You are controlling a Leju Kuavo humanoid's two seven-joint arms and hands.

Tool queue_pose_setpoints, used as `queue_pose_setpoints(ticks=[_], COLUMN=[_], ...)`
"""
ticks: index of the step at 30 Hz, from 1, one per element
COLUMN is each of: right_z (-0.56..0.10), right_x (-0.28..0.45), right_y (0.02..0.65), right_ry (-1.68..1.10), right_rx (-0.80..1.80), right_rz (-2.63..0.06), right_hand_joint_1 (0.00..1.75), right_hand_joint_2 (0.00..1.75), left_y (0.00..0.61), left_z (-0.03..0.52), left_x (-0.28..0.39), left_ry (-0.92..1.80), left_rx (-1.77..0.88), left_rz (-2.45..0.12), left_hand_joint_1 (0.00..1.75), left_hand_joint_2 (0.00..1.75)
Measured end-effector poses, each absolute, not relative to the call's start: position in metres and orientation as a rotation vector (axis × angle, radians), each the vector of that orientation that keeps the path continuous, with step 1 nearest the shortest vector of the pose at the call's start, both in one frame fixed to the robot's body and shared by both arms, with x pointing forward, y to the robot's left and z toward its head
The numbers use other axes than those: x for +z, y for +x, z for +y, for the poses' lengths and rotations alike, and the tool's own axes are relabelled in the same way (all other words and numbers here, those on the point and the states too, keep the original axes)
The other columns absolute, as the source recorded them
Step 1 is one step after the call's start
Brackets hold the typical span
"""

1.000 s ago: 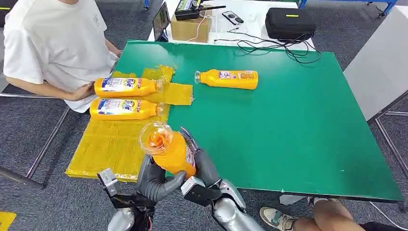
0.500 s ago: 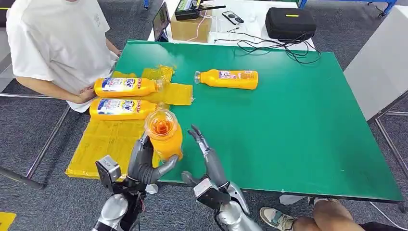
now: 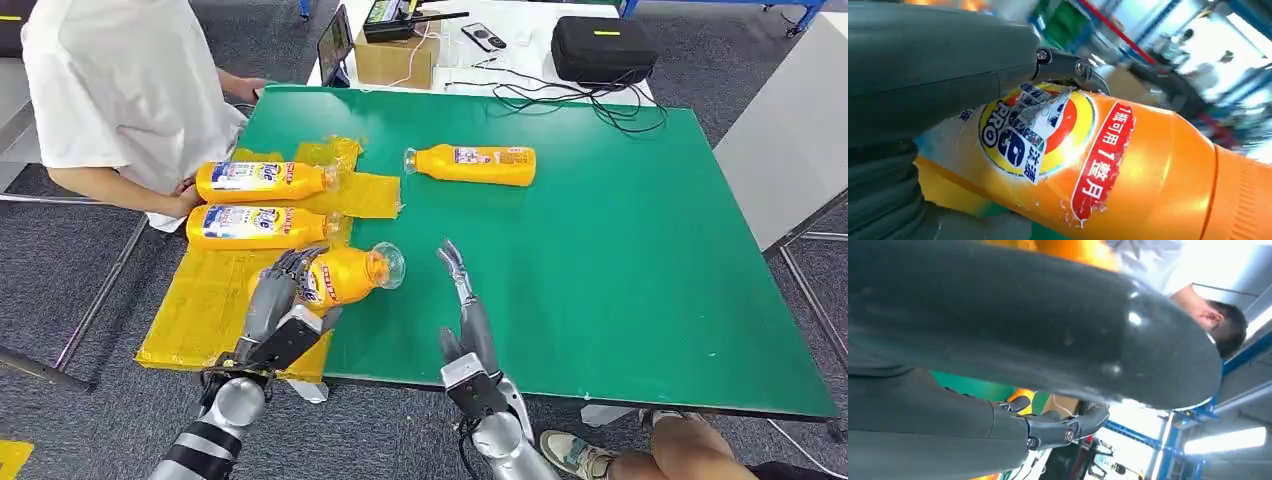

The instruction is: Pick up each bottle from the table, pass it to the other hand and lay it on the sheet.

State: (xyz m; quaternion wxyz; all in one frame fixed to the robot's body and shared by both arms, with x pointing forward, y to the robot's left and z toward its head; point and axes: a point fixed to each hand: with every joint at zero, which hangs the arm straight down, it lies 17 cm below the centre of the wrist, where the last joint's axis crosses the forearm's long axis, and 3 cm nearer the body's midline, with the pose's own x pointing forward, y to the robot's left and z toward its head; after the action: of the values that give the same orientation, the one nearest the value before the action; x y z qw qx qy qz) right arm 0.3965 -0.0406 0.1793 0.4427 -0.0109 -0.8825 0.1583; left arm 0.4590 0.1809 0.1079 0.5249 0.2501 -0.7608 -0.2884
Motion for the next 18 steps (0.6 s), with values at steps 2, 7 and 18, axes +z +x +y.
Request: queue_pose_setpoints(ticks=[2, 7, 18], right_z=[-0.045, -0.060, -0.085], right_x=[0.180, 0.190, 0.189], right_y=[0.393, 0.382, 0.372], right_ry=[-0.051, -0.062, -0.056], right_rx=[0.380, 0.316, 0.261], right_rz=[-2.197, -2.220, -2.208], right_hand_joint_1=[0.00, 0.00, 0.00], right_hand_joint_2=[0.00, 0.00, 0.00], left_y=[0.463, 0.462, 0.493], left_z=[0.193, 0.221, 0.233], left_x=[0.082, 0.031, 0.010], left_ry=[0.688, 0.835, 0.912], left_rx=[-0.797, -1.029, -1.202], left_rz=[-1.715, -1.505, -1.341], left_hand_joint_1=[1.75, 1.75, 0.12], left_hand_joint_2=[1.75, 1.75, 1.75])
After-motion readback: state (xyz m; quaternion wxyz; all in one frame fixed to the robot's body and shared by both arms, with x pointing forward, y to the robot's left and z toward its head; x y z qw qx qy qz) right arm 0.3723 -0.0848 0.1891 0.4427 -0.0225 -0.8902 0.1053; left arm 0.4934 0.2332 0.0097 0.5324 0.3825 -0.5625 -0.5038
